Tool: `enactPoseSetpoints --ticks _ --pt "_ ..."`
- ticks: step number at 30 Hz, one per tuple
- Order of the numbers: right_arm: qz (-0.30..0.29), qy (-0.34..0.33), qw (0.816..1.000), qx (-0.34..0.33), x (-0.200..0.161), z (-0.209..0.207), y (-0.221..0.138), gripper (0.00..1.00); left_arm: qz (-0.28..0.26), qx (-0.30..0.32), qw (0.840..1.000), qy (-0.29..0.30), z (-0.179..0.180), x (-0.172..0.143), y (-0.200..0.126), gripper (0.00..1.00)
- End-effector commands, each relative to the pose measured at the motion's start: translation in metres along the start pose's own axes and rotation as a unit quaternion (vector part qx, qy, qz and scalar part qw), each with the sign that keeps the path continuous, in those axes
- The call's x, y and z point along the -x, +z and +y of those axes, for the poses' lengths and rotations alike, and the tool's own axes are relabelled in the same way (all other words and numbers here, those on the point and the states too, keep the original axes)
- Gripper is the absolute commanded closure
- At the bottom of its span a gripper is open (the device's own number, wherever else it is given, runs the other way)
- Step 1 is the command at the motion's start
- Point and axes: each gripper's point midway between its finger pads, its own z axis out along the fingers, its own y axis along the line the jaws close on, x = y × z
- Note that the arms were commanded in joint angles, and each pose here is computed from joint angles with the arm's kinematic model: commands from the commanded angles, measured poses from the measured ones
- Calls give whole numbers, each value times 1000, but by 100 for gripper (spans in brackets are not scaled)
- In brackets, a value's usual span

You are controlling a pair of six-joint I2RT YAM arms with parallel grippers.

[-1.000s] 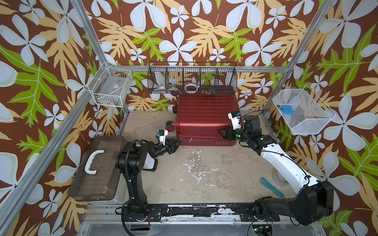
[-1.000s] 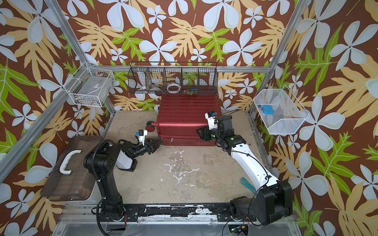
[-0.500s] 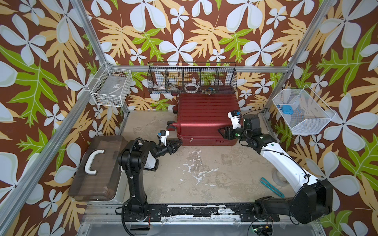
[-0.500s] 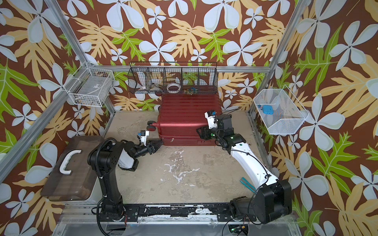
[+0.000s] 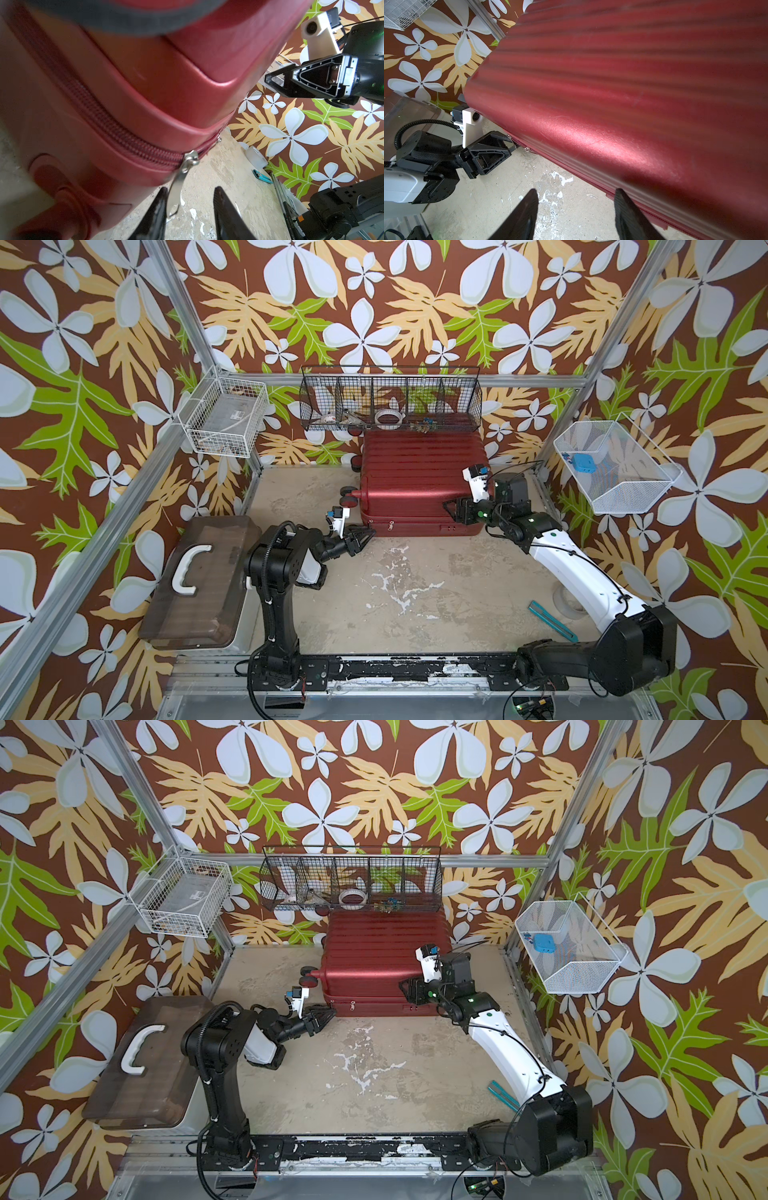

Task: Open the suitcase zippers
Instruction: Adjust the suitcase at the center of the board.

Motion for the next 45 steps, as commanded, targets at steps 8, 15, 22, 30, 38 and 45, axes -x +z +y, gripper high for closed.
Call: enactPoseSetpoints --ticks 8,15,22,30,38,45 --pt "-7 -7 1000 1 3 2 -2 40 -25 -6 999 22 -4 13 2 75" --pt "-6 -7 1000 1 3 2 -2 40 -22 -1 1000 16 -2 10 3 93" --pt "-10 -7 1000 2 6 5 -7 40 -27 61 998 7 7 10 -9 100" --pt "-25 -33 999 35 22 56 -10 40 -70 148 986 -16 26 27 -35 100" --pt "-16 -53 996 63 30 113 22 40 -92 176 980 -18 37 44 -41 100" --pt "-31 -63 995 66 58 169 70 39 -89 174 981 -16 34 43 -42 100"
